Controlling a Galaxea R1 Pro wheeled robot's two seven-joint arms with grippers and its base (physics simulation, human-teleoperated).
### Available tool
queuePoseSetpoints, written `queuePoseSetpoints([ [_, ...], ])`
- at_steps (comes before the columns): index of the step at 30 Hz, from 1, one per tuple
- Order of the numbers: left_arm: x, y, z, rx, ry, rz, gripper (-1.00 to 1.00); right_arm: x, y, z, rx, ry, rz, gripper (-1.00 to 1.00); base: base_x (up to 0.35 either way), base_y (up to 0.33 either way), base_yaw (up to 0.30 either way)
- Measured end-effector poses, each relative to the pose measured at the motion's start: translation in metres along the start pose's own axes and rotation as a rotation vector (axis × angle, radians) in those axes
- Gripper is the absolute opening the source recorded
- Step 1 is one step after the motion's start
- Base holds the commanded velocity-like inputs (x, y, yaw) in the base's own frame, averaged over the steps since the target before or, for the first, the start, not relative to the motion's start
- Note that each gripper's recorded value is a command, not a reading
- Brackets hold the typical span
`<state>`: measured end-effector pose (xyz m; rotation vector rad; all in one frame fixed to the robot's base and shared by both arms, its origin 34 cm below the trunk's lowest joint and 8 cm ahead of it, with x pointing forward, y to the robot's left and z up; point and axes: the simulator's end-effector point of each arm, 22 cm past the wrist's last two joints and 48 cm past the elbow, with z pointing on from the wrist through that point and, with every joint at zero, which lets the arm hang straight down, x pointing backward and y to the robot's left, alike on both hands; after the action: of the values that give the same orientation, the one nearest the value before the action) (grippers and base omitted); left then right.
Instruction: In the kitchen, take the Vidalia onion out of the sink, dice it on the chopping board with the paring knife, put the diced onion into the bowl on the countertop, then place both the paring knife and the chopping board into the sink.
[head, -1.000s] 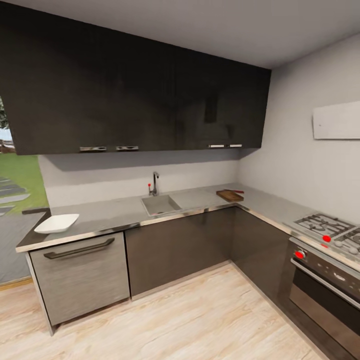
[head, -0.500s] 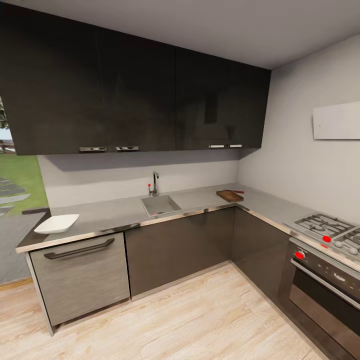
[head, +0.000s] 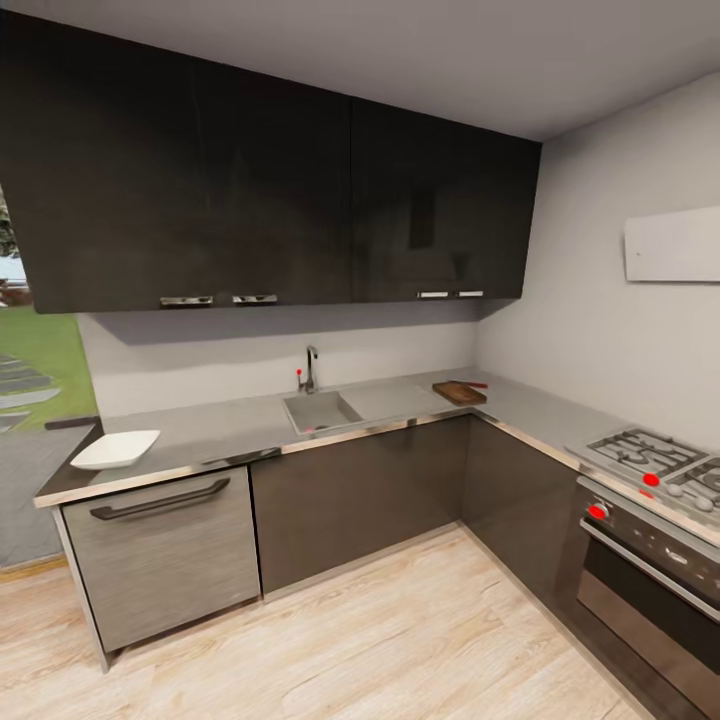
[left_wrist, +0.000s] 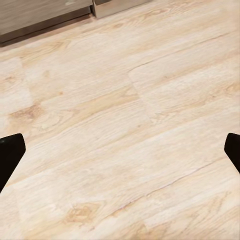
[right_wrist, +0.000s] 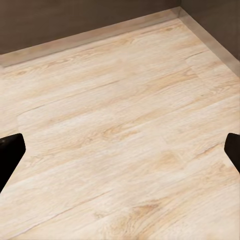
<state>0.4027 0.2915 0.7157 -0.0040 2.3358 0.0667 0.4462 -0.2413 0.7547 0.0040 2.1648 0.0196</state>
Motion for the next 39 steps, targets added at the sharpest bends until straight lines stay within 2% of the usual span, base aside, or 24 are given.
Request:
queuePoseSetpoints([
  [13, -0.0022, 0.0003, -0.0099, 0.000, 0.001, 0.000, 1.00, -0.0039, 0.0006, -0.0094, 0.000, 0.001, 0.001, 1.00, 0.000, 0.000, 0.000],
  [23, -0.0020, 0.0003, -0.0100, 0.000, 0.002, 0.000, 1.00, -0.0038, 0.0006, -0.0094, 0.000, 0.001, 0.000, 1.00, 0.000, 0.000, -0.006],
  [39, -0.0041, -0.0001, -0.0100, 0.001, -0.003, -0.001, 1.00, -0.0059, 0.0006, -0.0095, 0.000, -0.004, 0.000, 1.00, 0.000, 0.000, -0.137],
])
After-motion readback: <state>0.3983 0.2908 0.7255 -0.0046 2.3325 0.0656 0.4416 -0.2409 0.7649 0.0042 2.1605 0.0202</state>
